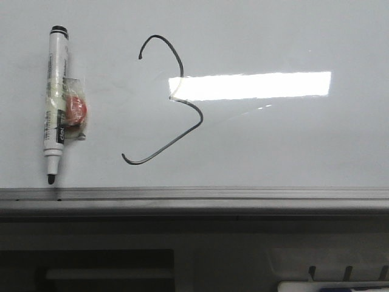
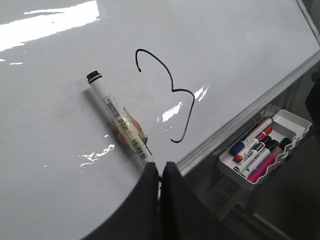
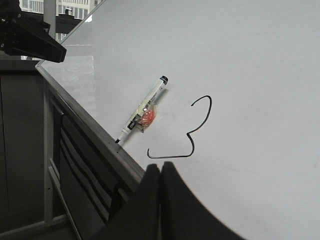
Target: Write number 3 on whiteboard
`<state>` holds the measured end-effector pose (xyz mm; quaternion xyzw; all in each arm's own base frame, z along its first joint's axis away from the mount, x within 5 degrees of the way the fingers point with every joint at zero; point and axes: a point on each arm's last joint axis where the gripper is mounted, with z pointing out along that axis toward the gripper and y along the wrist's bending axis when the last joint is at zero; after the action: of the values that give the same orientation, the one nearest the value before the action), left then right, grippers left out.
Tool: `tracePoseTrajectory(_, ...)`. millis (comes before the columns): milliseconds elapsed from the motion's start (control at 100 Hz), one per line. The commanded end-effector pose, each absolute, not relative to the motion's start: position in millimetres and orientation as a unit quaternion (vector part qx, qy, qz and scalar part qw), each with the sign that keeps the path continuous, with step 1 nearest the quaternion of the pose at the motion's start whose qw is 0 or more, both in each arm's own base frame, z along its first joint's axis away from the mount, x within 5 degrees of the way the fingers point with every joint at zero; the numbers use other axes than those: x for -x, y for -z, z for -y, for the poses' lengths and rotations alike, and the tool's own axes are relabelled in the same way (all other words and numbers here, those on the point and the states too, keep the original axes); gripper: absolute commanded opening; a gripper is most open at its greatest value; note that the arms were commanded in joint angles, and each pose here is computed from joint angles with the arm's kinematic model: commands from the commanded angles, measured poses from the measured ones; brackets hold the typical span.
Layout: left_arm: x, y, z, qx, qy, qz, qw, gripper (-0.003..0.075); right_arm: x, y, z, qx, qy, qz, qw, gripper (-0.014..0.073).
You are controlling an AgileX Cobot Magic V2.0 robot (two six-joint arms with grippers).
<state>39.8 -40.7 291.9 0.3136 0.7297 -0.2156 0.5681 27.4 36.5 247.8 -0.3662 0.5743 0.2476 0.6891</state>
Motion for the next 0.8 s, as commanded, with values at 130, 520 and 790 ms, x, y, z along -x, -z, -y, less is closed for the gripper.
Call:
tracePoseTrajectory(130,-42.0,-310.5,40.9,-0.293,0.228,-0.691,0.621,-0.0021,-25.6,-263.1,-32.7,0.339,-0.256,-0.542,0.725,-0.0061)
tracePoseTrajectory(520,-49.3,-318.6,31.3,-0.245,0.15,-0.676,0.678,-0.002,-25.6,-263.1,-32.7,0.339,-0.256,-0.542,0.725,-0.0061)
tracePoseTrajectory(790,-45.9,-307.1,12.2,-0.129,0.05,-0.695,0.705,-0.002,-25.6,-263.1,-32.7,0.339,-0.256,-0.542,0.725,-0.0061)
